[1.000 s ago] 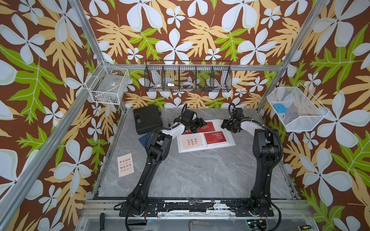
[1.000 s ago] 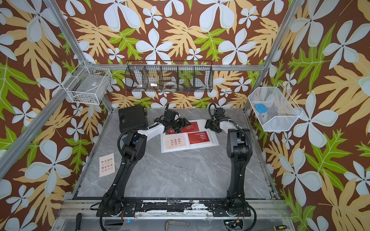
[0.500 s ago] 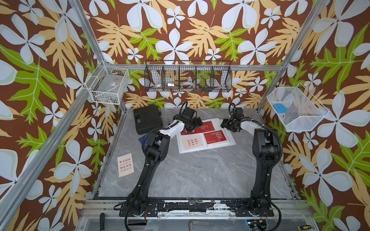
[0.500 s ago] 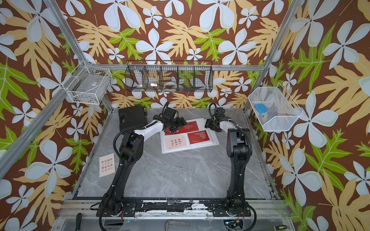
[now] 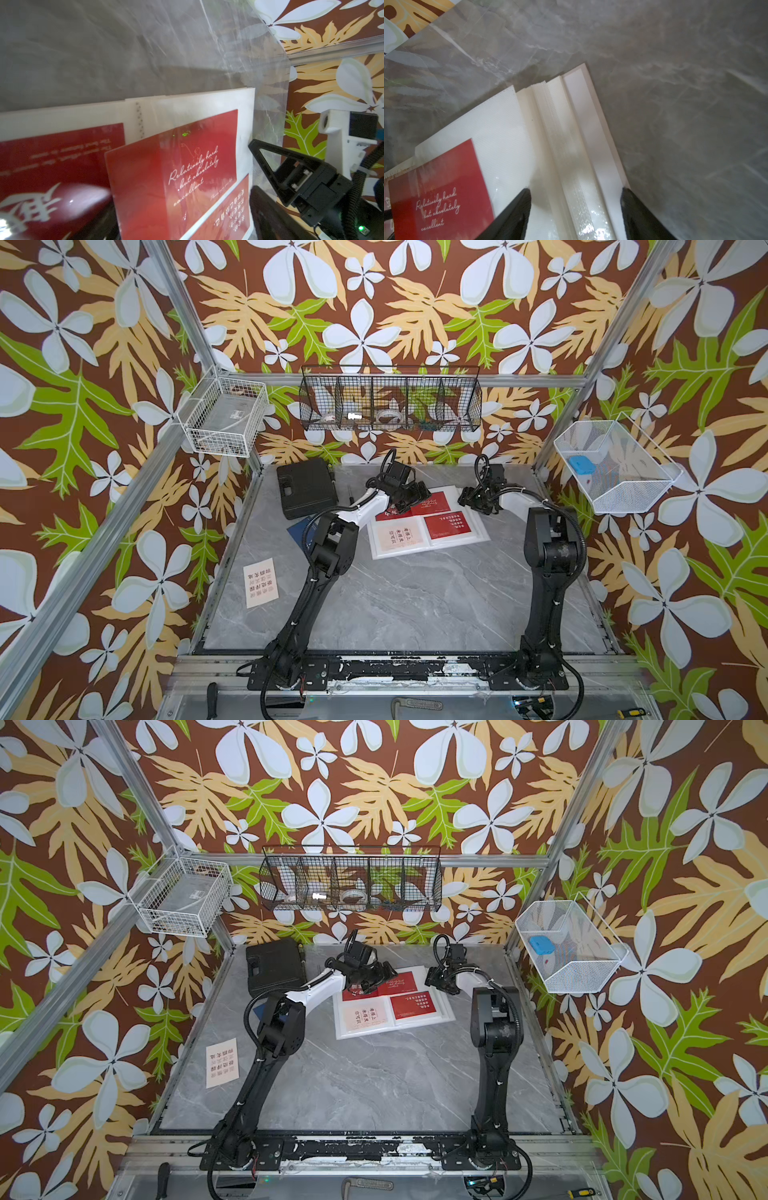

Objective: Place the photos into the photo albums
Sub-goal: Insert the photo into the photo album.

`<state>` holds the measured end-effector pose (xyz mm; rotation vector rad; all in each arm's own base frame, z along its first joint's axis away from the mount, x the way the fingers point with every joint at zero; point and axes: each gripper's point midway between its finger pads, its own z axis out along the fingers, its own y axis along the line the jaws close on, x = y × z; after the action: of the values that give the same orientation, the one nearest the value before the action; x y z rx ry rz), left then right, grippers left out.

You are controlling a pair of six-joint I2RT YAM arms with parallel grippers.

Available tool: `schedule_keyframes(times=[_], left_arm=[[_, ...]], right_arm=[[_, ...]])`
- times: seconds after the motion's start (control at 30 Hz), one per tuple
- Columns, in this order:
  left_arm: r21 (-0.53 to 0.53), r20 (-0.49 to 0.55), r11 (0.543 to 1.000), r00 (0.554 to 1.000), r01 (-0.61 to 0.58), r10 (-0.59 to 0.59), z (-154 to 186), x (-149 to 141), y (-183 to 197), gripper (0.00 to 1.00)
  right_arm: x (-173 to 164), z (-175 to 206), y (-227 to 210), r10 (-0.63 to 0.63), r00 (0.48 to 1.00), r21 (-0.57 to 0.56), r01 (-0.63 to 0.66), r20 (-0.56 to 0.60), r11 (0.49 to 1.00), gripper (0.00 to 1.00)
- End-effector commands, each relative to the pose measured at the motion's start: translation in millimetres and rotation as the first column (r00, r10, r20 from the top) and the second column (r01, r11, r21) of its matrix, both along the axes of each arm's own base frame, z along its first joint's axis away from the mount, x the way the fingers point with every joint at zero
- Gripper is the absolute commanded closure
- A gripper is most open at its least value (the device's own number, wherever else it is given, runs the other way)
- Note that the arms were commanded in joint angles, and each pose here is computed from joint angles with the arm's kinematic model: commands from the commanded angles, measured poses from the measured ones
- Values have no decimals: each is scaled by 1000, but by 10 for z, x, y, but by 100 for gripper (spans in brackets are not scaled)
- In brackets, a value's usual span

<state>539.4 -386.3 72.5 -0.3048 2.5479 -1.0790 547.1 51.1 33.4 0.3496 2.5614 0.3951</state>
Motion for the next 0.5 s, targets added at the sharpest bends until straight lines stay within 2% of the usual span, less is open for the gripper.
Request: schedule_keyframes(times=[0.0,0.33,0.47], left_arm=[[-87,-3,996,1000,26,-27,85,-15,-172,12],[-205,-11,975,996,83,-87,194,-86,-391,12],[-192,-1,979,997,71,-72,266,-97,-358,12]], right_arm=[[-185,-188,21,-5,996,13,7,-91,1000,28],[-197,-213,68,7,996,38,-4,-93,999,28],[-226,-238,83,12,995,44,-8,-99,999,29]])
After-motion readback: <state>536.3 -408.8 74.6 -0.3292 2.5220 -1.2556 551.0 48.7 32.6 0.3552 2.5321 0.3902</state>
